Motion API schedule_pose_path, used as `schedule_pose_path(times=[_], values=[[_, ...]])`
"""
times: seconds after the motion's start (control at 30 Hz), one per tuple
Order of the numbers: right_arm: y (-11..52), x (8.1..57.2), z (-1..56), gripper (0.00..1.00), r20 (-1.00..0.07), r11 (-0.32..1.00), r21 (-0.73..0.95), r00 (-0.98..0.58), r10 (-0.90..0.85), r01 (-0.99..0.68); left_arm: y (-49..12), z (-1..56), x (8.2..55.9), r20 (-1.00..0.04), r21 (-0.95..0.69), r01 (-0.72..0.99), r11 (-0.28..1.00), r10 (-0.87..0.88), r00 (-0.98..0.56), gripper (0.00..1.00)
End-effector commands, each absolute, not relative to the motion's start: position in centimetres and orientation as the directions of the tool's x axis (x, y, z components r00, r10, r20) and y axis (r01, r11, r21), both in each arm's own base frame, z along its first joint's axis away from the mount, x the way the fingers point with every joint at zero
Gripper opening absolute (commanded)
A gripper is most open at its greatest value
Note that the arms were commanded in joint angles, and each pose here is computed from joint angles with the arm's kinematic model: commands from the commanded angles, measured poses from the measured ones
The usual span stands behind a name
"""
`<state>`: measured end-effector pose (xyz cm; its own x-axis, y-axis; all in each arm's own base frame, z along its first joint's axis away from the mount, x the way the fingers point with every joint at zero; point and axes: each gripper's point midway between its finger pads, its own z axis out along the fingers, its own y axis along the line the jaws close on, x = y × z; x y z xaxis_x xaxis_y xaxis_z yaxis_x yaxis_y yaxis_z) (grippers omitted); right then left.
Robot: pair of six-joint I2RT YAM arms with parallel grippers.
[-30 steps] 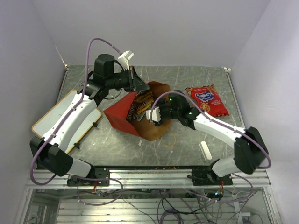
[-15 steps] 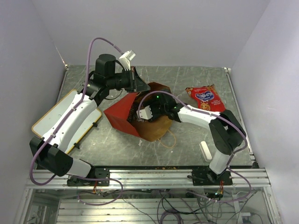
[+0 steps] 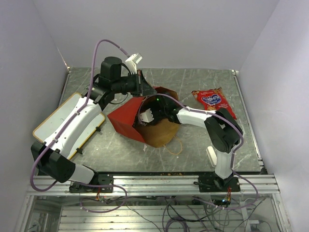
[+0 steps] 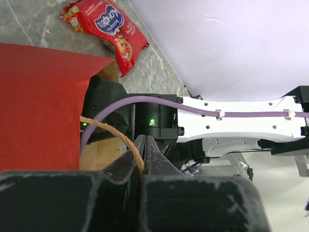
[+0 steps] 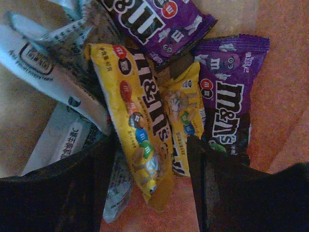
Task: Take the snacks out of the paper bag
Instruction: Take out the snack from the paper bag.
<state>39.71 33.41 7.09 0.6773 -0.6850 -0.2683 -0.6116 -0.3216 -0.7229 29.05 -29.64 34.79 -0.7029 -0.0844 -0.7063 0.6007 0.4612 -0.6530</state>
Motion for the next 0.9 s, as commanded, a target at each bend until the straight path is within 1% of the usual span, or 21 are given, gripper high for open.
schedule_pose_path(times=[0.0,0.17,0.3,0.47,0.6,0.67,0.87], values=[[34.6,41.1,7.9,0.58,-0.242,-0.314,-0.764,0.700,-0.672,-0.564,-30.1,36.6,29.0,-0.737,-0.631,0.634,0.447,-0.090,-0.670,0.07],[34.6,41.5,8.0,0.39,-0.231,-0.318,-0.764,0.699,-0.677,-0.561,-30.0,36.4,29.2,-0.732,-0.633,0.623,0.460,-0.092,-0.675,0.07],[34.5,41.2,9.1,0.26,-0.237,-0.302,-0.782,0.708,-0.665,-0.546,-29.8,36.2,29.4,-0.730,-0.629,0.612,0.479,-0.094,-0.677,0.07],[34.2,40.4,10.2,0.15,-0.243,-0.312,-0.777,0.718,-0.653,-0.547,-29.6,36.0,29.4,-0.726,-0.633,0.600,0.489,-0.106,-0.679,0.07],[33.5,39.4,11.7,0.03,-0.263,-0.300,-0.769,0.707,-0.656,-0.564,-29.4,36.0,29.5,-0.727,-0.633,0.591,0.500,-0.123,-0.675,0.07],[33.1,38.5,12.7,0.00,-0.276,-0.294,-0.770,0.711,-0.647,-0.566,-29.4,36.0,29.5,-0.727,-0.635,0.590,0.499,-0.126,-0.675,0.07],[31.1,35.7,14.6,0.00,-0.313,-0.282,-0.744,0.689,-0.654,-0.605,-29.2,36.0,29.9,-0.724,-0.633,0.573,0.521,-0.137,-0.676,0.07]])
